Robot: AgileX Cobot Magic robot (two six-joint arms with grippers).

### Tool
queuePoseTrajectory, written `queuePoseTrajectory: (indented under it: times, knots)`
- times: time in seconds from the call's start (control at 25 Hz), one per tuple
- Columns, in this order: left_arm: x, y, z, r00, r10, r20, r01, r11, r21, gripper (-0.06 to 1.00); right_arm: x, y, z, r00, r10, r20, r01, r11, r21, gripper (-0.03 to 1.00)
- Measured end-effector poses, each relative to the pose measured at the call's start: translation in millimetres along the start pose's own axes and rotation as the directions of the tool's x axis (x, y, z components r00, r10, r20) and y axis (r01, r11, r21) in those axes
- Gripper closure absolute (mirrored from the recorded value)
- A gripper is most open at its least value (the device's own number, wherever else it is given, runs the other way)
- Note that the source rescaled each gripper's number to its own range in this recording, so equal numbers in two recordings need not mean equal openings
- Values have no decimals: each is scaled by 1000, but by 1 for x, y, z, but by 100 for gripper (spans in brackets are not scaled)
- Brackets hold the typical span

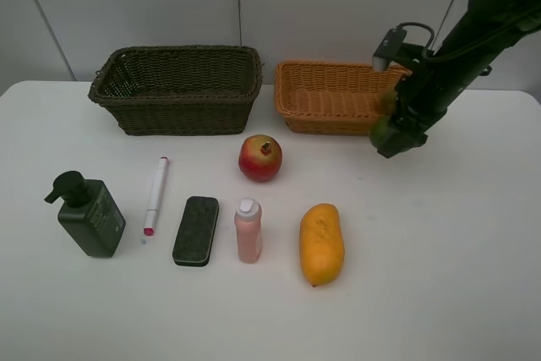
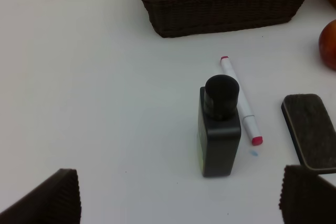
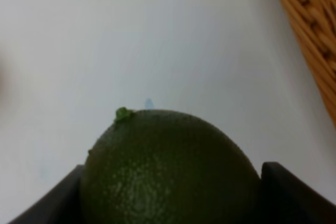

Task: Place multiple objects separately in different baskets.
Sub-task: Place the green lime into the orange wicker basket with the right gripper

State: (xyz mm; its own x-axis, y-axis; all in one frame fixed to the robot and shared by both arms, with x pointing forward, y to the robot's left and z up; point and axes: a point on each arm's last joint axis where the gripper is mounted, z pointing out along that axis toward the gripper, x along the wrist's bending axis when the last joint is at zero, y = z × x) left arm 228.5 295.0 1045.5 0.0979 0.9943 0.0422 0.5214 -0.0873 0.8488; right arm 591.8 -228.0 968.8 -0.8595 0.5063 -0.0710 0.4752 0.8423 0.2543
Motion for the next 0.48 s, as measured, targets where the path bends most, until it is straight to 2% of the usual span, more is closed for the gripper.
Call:
queuePoseTrajectory:
  times: [0.32,0.48]
  knots:
    - [0,0,0,1000,0,0,0,1000,0,-6,-5,11,-13,995,71,72,-62,991,-121,66]
    - [0,0,0,1000,0,0,0,1000,0,-6,-14,25,-23,984,132,118,-102,968,-229,66]
